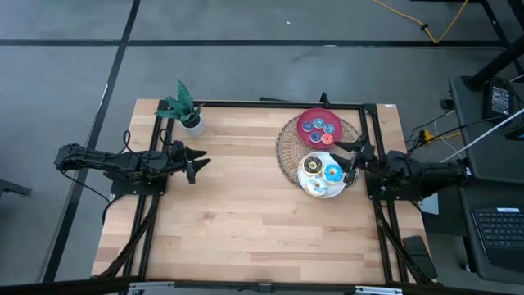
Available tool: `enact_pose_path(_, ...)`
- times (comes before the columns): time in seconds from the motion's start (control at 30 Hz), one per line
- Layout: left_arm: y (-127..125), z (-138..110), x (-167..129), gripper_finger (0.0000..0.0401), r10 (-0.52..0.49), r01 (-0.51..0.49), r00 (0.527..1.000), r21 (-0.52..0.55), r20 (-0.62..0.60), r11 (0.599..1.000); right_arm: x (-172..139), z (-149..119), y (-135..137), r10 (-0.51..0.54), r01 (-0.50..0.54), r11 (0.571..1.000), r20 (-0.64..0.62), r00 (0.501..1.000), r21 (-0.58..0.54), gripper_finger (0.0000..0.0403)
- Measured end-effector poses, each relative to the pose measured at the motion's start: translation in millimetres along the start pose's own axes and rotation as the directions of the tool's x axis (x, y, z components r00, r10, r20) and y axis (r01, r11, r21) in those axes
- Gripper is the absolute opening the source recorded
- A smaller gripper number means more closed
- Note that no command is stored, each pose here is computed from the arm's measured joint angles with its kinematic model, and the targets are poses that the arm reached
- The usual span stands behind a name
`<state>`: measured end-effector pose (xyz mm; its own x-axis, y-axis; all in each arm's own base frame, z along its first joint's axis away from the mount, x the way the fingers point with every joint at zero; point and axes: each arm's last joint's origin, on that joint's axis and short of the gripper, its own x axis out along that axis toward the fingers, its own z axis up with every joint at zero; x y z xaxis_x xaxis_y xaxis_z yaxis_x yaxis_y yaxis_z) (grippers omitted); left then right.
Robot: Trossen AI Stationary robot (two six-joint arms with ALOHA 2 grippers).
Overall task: Pick & Place donuts
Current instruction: Return to home position
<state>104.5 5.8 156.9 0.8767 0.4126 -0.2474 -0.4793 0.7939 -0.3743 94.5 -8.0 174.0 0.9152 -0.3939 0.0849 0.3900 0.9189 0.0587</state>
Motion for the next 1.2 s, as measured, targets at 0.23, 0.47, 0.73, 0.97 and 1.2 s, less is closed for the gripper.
enact_pose_path(0.23,0.0,0.0,0.0,0.0196,0.000,0.000,1.000,0.000,0.000,1.000,0.0,-1.0,0.0,0.000,0.000,1.000,-0.009,1.000,-0.005,0.0232)
enact_pose_path(0.47,0.0,0.0,0.0,0.0196,0.000,0.000,1.000,0.000,0.000,1.000,0.0,-1.0,0.0,0.000,0.000,1.000,-0.010,1.000,-0.005,0.0232)
enact_pose_path(0.73,0.0,0.0,0.0,0.0196,0.000,0.000,1.000,0.000,0.000,1.000,0.0,-1.0,0.0,0.002,-0.002,1.000,-0.010,1.000,-0.005,0.0232)
enact_pose_path(0.97,0.0,0.0,0.0,0.0196,0.000,0.000,1.000,0.000,0.000,1.000,0.0,-1.1,0.0,0.002,-0.002,1.000,-0.010,1.000,-0.005,0.0232)
enact_pose_path(1.2,0.0,0.0,0.0,0.0196,0.000,0.000,1.000,0.000,0.000,1.000,0.0,-1.1,0.0,0.002,-0.002,1.000,-0.010,1.000,-0.005,0.0232)
